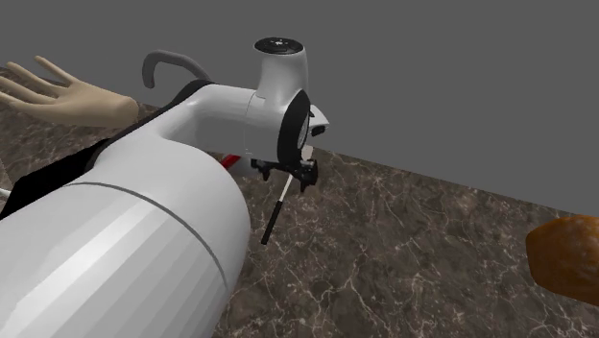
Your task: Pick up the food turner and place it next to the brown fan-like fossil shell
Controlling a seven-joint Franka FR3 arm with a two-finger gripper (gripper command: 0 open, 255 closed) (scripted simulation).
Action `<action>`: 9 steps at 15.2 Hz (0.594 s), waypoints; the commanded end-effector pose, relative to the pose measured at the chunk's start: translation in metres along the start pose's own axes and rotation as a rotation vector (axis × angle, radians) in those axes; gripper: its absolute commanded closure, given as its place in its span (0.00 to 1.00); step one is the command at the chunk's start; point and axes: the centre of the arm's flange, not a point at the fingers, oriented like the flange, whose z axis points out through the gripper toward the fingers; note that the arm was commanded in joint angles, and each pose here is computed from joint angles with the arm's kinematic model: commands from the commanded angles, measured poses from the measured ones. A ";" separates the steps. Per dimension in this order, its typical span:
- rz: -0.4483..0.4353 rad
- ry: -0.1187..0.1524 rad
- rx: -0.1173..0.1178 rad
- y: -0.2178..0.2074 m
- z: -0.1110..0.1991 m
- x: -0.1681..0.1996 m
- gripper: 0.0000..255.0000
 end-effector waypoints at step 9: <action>0.000 0.001 0.000 0.000 0.019 0.000 0.00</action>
